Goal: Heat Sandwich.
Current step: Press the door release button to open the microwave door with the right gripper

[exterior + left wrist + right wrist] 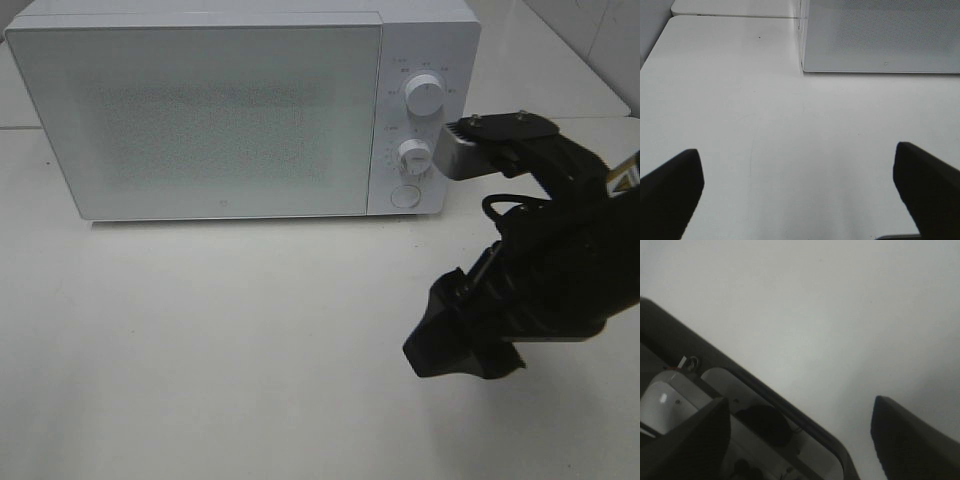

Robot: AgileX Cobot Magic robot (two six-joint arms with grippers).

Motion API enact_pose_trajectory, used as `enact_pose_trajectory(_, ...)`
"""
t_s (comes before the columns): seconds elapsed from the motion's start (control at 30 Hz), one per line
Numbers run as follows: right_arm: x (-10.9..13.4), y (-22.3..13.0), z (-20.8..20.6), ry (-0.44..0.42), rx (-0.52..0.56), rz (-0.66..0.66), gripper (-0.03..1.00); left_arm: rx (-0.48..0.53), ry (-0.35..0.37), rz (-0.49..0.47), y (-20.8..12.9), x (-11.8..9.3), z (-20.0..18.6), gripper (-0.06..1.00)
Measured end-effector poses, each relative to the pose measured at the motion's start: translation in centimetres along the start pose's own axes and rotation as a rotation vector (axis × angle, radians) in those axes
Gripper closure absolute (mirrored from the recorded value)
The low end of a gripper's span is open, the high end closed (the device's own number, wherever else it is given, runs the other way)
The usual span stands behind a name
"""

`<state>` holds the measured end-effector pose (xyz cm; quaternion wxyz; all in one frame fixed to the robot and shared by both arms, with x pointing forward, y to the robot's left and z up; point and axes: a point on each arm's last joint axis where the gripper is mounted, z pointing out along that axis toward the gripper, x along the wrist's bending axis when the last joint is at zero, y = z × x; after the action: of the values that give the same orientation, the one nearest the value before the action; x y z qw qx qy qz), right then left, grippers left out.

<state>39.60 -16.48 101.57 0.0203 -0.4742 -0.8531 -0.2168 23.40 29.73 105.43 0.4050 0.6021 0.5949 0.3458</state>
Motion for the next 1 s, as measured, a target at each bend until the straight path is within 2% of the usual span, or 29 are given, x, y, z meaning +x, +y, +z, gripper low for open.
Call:
enact_pose_trajectory(0.17,0.4,-1.3,-2.4,-0.003,0.046,-0.048,0.21,0.000,0.000,0.000,0.0,0.0,0.0,-0.03)
enact_pose_trajectory(0.4,0.5,-3.3,-5.2,-0.039,0.030,-0.104,0.21,0.000,0.000,0.000,0.0,0.0,0.0,-0.03)
enact_pose_trajectory(0.57,0.5,-5.2,-8.1,-0.093,-0.082,-0.120,0.21,0.000,0.000,0.000,0.0,0.0,0.0,-0.03)
enact_pose_trajectory(0.6,0.4,-6.3,-9.5,-0.121,-0.145,-0.133,0.21,0.000,0.000,0.000,0.0,0.0,0.0,-0.03)
enact_pose_trajectory(0.67,0.4,-6.7,-10.0,-0.132,-0.173,-0.133,0.21,0.000,0.000,0.000,0.0,0.0,0.0,-0.03)
enact_pose_trajectory(0.8,0.1,-9.4,-12.3,-0.184,-0.332,-0.143,0.21,0.000,0.000,0.000,0.0,0.0,0.0,-0.03)
enact_pose_trajectory(1.0,-0.5,-11.9,-12.6,-0.223,-0.416,-0.106,0.21,0.000,0.000,0.000,0.0,0.0,0.0,-0.03)
